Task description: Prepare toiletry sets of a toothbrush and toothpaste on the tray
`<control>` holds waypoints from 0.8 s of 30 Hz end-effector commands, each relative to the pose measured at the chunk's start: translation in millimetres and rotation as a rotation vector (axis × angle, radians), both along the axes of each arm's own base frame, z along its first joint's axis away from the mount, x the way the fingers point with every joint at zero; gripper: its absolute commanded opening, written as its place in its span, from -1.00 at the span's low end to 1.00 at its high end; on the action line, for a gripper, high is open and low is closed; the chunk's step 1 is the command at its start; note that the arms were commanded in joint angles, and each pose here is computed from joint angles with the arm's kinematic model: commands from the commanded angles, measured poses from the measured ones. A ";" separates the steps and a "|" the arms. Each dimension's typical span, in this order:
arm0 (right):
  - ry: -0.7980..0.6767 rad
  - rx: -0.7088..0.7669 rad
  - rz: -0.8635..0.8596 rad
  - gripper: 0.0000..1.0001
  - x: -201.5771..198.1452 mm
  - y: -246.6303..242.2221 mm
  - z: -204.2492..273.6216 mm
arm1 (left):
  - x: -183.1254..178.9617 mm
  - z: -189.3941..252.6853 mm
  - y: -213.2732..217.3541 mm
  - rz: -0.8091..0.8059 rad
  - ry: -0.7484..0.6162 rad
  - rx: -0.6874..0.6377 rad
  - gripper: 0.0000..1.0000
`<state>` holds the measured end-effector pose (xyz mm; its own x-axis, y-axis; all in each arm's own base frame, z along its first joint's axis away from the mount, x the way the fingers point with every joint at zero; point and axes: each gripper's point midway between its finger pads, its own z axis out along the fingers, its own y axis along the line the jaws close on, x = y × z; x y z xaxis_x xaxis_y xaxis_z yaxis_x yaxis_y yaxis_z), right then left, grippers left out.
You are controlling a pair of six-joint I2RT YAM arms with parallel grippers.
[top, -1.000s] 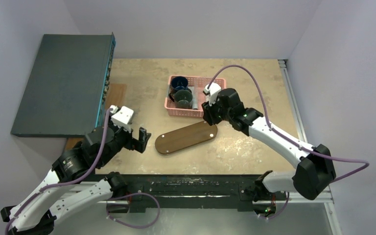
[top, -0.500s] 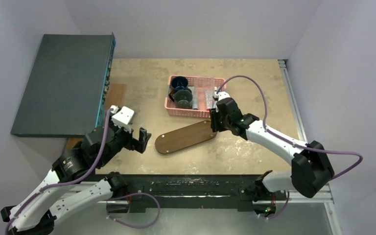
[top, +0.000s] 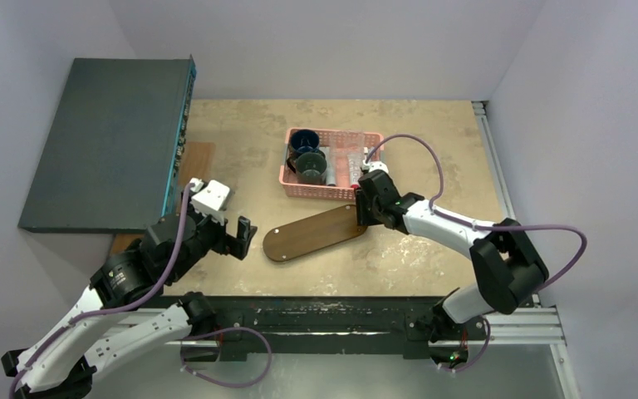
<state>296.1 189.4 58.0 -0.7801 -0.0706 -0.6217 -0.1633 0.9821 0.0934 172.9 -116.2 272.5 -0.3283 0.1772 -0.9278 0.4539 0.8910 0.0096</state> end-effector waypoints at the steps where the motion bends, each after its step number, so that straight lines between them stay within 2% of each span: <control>1: -0.045 -0.005 -0.038 -0.11 9.0 -2.2 4.1 | 3.0 8.6 -2.7 -0.004 -0.030 -0.023 0.98; 24: 0.018 -0.015 0.071 -0.19 -24.6 5.2 -13.2 | 2.8 9.6 -1.3 -0.001 -0.035 -0.025 0.98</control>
<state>282.6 190.8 45.3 -0.7829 -0.1120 -0.6120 -0.2006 0.9766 0.0779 172.4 -116.4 272.9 -0.3274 0.1764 -0.9283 0.4568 0.8895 0.0079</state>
